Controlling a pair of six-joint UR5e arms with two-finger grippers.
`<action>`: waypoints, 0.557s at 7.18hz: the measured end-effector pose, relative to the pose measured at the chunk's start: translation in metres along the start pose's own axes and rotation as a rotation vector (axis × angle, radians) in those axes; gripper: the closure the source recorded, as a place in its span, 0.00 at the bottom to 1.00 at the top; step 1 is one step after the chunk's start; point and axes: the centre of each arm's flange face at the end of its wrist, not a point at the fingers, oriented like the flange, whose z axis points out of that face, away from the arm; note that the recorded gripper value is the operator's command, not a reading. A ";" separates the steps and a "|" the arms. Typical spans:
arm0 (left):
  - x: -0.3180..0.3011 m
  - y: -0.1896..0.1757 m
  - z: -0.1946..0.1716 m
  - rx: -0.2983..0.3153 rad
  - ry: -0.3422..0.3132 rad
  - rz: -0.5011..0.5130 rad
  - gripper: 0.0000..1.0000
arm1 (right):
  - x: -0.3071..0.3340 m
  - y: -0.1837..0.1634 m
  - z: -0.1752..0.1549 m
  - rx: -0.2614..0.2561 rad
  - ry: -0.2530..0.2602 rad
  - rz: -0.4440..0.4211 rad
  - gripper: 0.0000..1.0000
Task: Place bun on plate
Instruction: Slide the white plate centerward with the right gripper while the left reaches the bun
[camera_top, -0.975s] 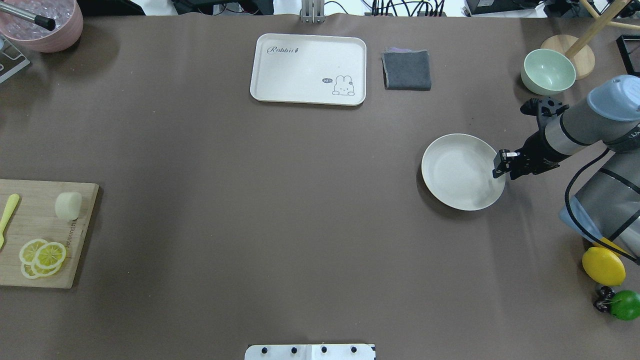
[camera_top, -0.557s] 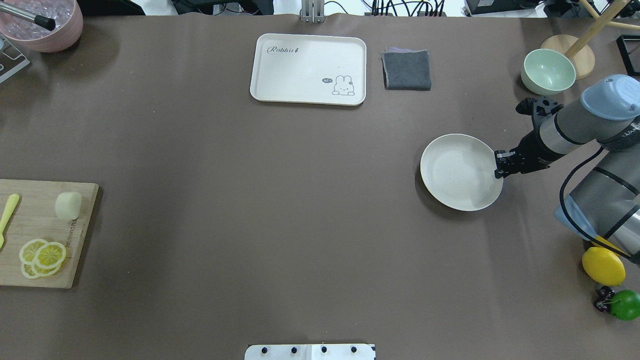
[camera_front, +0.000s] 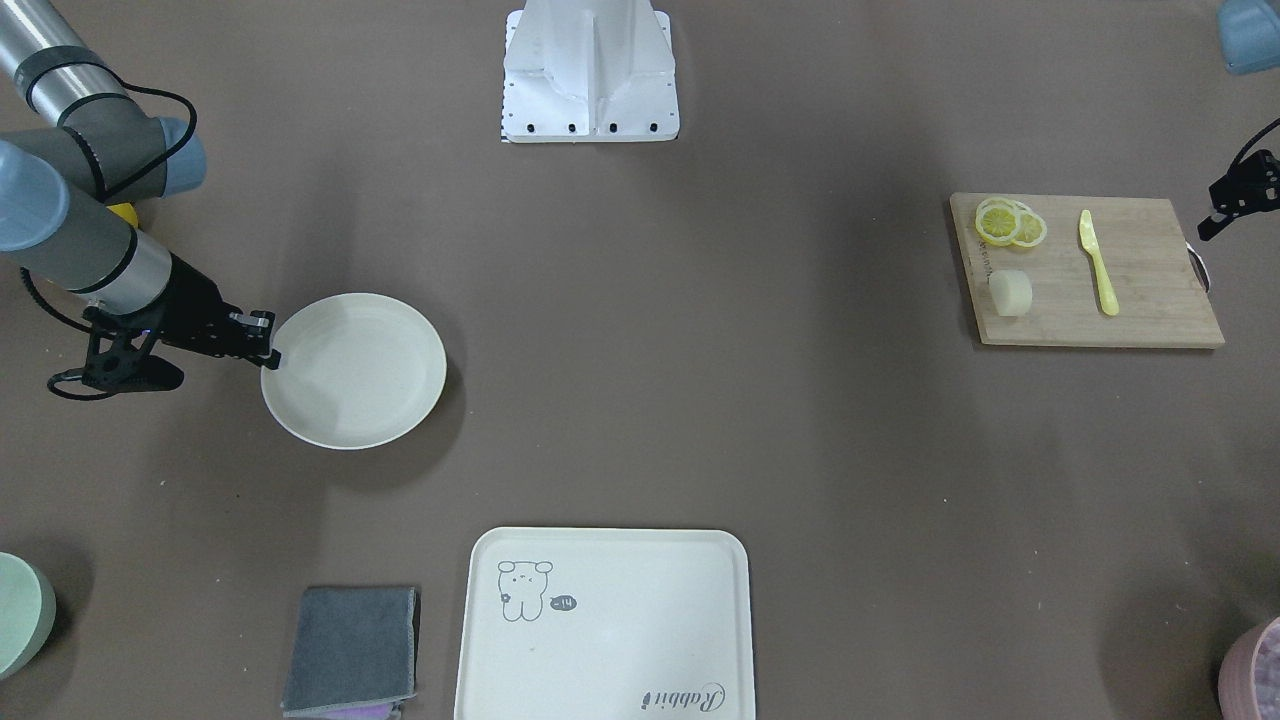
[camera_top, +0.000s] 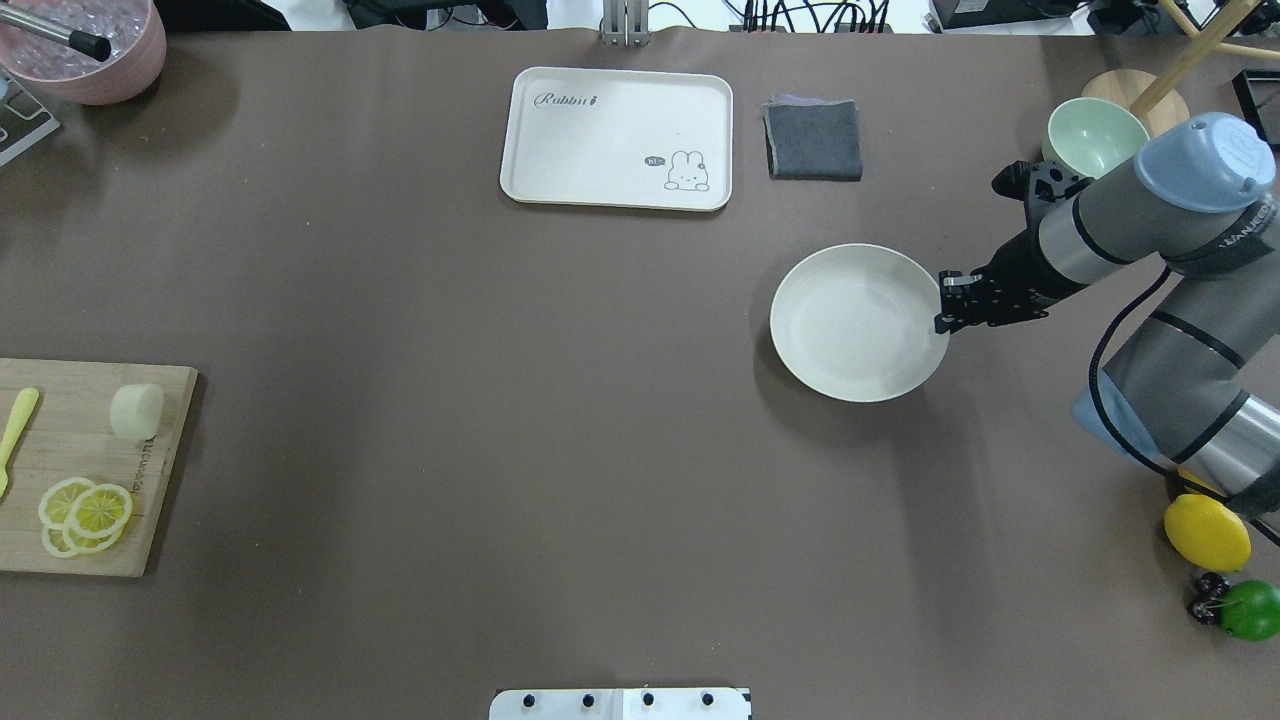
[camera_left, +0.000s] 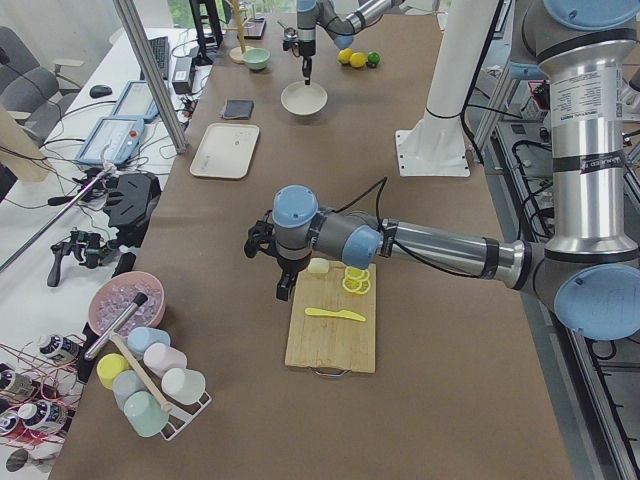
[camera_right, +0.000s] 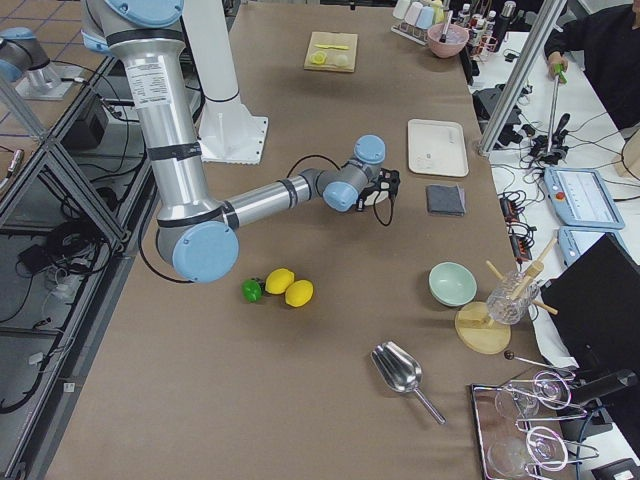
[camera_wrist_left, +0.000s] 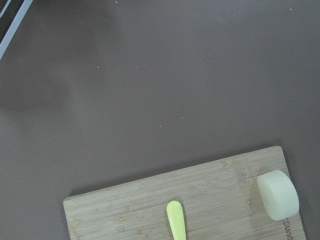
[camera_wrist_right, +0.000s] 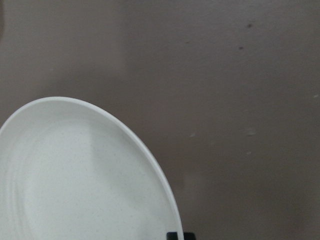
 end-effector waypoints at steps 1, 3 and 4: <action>0.011 -0.003 0.001 0.005 0.006 -0.030 0.03 | -0.048 0.017 0.007 -0.018 -0.042 0.033 1.00; 0.050 -0.006 0.030 -0.001 0.034 -0.070 0.03 | -0.128 0.069 0.038 -0.018 -0.086 0.084 1.00; 0.071 -0.003 0.054 -0.011 0.036 -0.095 0.03 | -0.152 0.094 0.056 -0.010 -0.091 0.093 1.00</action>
